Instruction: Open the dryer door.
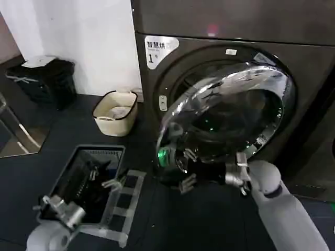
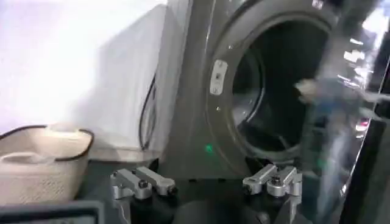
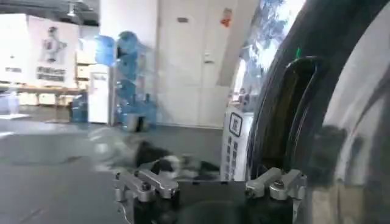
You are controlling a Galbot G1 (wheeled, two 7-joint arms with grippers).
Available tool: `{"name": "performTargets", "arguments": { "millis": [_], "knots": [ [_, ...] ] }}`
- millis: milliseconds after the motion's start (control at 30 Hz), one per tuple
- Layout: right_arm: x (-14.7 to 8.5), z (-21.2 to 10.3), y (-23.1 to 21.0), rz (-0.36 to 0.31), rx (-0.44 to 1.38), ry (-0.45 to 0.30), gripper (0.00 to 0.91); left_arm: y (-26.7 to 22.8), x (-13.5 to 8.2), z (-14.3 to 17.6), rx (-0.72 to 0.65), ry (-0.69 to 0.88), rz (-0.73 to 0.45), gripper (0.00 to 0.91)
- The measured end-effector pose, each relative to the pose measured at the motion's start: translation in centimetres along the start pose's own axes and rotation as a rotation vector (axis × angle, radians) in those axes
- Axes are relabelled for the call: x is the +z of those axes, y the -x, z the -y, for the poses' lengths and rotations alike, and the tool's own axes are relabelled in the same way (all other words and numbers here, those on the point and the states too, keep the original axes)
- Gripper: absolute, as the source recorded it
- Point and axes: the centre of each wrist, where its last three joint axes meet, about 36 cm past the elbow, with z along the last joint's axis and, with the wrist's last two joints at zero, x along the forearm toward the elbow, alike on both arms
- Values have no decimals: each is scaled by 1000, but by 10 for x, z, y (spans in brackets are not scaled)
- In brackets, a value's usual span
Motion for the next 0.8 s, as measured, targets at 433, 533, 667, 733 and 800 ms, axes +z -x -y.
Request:
{"name": "performTargets", "arguments": {
  "millis": [433,533,667,733,800],
  "knots": [
    [-15,-42,-41,-12,-34,-23,907,64,-36,-25,207,23,-17,907],
    [-18,-50,-50,-18,-37,-27,907,79,-45,-29,250,51,-29,907],
    [-19,-59,-64,-14,-22,-32,907,102,-56,-27,312,68,-32,907],
    [-18,-62,-74,-17,-2,-31,907,116,-60,-23,345,69,-30,907],
    [-18,-64,-86,-19,22,-36,907,129,-62,-18,372,75,-30,907]
  ]
}}
